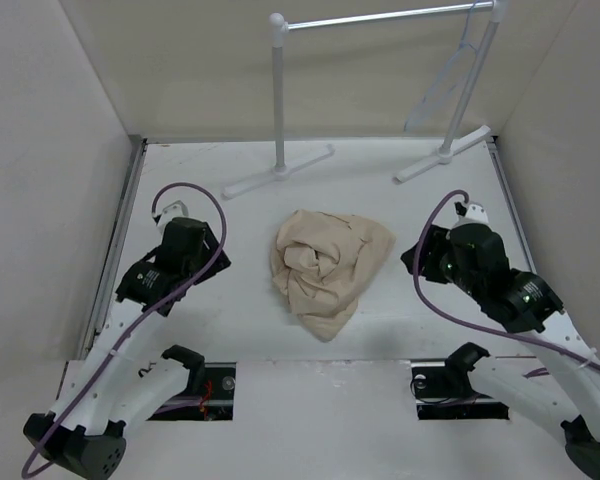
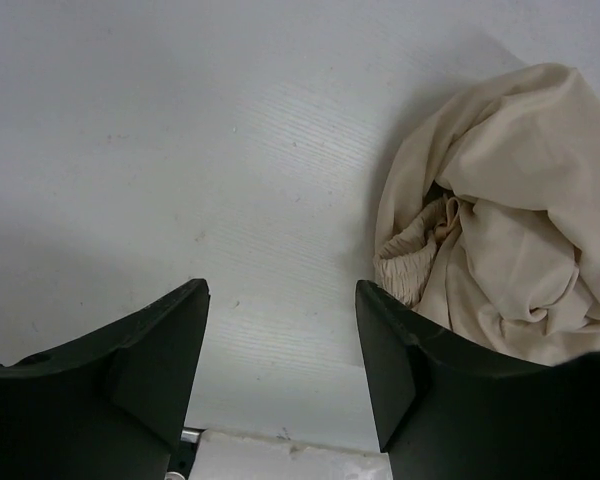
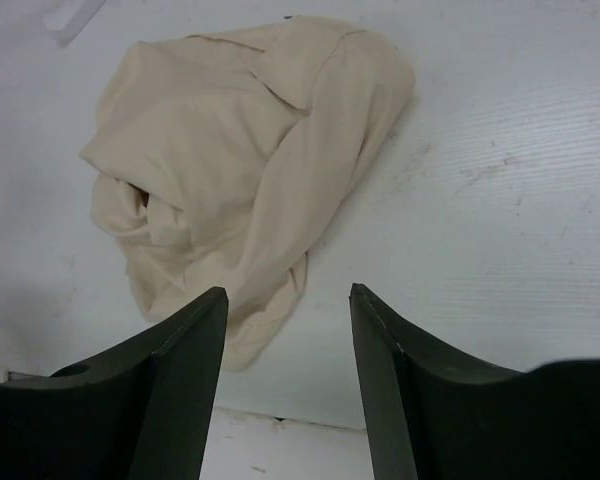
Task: Place the trousers on the hanger
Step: Flatten out the trousers at the center of the board.
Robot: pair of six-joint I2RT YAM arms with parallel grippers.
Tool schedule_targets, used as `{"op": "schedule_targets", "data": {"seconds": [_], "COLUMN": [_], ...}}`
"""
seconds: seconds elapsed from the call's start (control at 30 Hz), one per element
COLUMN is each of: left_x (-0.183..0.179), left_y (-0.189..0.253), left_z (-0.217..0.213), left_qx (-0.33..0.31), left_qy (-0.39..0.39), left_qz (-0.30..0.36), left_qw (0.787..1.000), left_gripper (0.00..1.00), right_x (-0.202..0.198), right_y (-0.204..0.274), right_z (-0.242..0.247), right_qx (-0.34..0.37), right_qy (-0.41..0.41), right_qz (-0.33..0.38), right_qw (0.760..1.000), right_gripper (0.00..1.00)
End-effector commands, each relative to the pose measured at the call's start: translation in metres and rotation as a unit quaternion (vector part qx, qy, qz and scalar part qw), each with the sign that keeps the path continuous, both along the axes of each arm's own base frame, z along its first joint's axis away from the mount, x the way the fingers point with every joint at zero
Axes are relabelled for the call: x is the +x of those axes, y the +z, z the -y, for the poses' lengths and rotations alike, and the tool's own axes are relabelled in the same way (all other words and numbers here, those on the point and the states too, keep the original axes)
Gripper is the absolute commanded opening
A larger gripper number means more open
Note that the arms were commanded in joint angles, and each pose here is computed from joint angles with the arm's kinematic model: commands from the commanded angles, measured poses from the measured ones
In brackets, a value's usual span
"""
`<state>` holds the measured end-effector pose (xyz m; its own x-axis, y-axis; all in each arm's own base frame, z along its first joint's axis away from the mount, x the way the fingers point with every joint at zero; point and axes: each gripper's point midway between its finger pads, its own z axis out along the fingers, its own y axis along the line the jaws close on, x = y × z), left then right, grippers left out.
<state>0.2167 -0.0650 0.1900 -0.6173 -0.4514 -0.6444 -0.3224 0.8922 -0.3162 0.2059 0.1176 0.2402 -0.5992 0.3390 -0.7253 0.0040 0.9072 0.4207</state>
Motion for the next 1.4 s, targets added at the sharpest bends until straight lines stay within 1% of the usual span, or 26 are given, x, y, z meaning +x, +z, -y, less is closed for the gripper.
{"op": "schedule_targets", "data": {"seconds": [0.0, 0.1, 0.13, 0.17, 0.2, 0.23, 0.27, 0.3, 0.33, 0.37, 0.43, 0.47, 0.53, 0.6, 0.67, 0.73, 0.8, 0.87, 0.93, 1.07, 1.23, 1.37], "left_x": [-0.007, -0.012, -0.013, -0.015, -0.016, -0.018, -0.02, -0.023, -0.025, -0.028, -0.034, -0.036, -0.039, -0.04, -0.04, -0.04, -0.04, -0.04, -0.04, -0.041, -0.041, -0.042], "left_y": [-0.001, -0.004, -0.007, -0.01, -0.014, -0.019, -0.025, -0.032, -0.039, -0.046, -0.057, -0.061, -0.07, -0.073, -0.074, -0.075, -0.078, -0.082, -0.085, -0.091, -0.095, -0.098], "left_z": [-0.002, -0.01, -0.012, -0.015, -0.017, -0.019, -0.022, -0.024, -0.027, -0.03, -0.033, -0.034, -0.032, -0.03, -0.029, -0.028, -0.026, -0.022, -0.02, -0.019, -0.017, -0.018], "left_qx": [-0.011, -0.02, -0.022, -0.025, -0.029, -0.032, -0.038, -0.043, -0.049, -0.056, -0.075, -0.083, -0.109, -0.124, -0.131, -0.138, -0.149, -0.161, -0.166, -0.172, -0.178, -0.18], "left_qy": [0.001, 0.013, 0.018, 0.024, 0.029, 0.035, 0.043, 0.052, 0.063, 0.076, 0.095, 0.1, 0.111, 0.114, 0.119, 0.123, 0.13, 0.13, 0.131, 0.14, 0.144, 0.151], "left_qz": [-0.004, 0.004, 0.004, 0.001, -0.004, -0.011, -0.019, -0.028, -0.037, -0.046, -0.057, -0.06, -0.065, -0.068, -0.067, -0.068, -0.071, -0.073, -0.076, -0.083, -0.086, -0.089], "left_qw": [1.0, 1.0, 1.0, 0.999, 0.999, 0.999, 0.998, 0.997, 0.996, 0.994, 0.991, 0.99, 0.986, 0.983, 0.982, 0.98, 0.978, 0.976, 0.974, 0.972, 0.97, 0.968], "left_gripper": [0.59, 0.59, 0.58, 0.55, 0.5, 0.41, 0.31, 0.22, 0.17, 0.16, 0.16, 0.18, 0.28, 0.35, 0.41, 0.44, 0.46, 0.46, 0.46, 0.46, 0.46, 0.46], "right_x": [-0.001, -0.008, -0.011, -0.014, -0.016, -0.019, -0.022, -0.025, -0.027, -0.03, -0.032, -0.033, -0.036, -0.032, -0.027, -0.021, -0.015, -0.004, 0.011, 0.026, 0.048, 0.05], "right_y": [0.022, 0.03, 0.03, 0.028, 0.027, 0.025, 0.024, 0.023, 0.023, 0.02, 0.008, 0.004, -0.01, -0.027, -0.047, -0.066, -0.084, -0.101, -0.11, -0.128, -0.13, -0.138], "right_z": [-0.025, -0.056, -0.067, -0.079, -0.088, -0.102, -0.116, -0.133, -0.151, -0.168, -0.204, -0.216, -0.247, -0.268, -0.283, -0.293, -0.3, -0.299, -0.296, -0.296, -0.291, -0.296], "right_qx": [0.025, 0.036, 0.034, 0.031, 0.027, 0.023, 0.018, 0.014, 0.012, 0.009, -0.001, -0.003, -0.017, -0.038, -0.059, -0.085, -0.111, -0.138, -0.156, -0.192, -0.241, -0.255], "right_qy": [0.052, 0.108, 0.126, 0.144, 0.156, 0.172, 0.19, 0.209, 0.227, 0.243, 0.272, 0.281, 0.309, 0.325, 0.335, 0.34, 0.346, 0.33, 0.308, 0.299, 0.269, 0.272], "right_qz": [0.024, 0.02, 0.013, 0.006, 0.001, -0.004, -0.006, -0.007, -0.007, -0.008, -0.016, -0.019, -0.031, -0.037, -0.047, -0.058, -0.063, -0.065, -0.057, -0.053, -0.021, -0.02], "right_qw": [0.998, 0.993, 0.991, 0.989, 0.987, 0.985, 0.982, 0.978, 0.974, 0.97, 0.962, 0.96, 0.95, 0.944, 0.939, 0.935, 0.93, 0.932, 0.937, 0.933, 0.932, 0.927], "right_gripper": [0.54, 0.27, 0.19, 0.13, 0.1, 0.06, 0.03, 0.03, 0.03, 0.04, 0.13, 0.16, 0.27, 0.37, 0.44, 0.5, 0.53, 0.54, 0.56, 0.58, 0.58, 0.58]}}
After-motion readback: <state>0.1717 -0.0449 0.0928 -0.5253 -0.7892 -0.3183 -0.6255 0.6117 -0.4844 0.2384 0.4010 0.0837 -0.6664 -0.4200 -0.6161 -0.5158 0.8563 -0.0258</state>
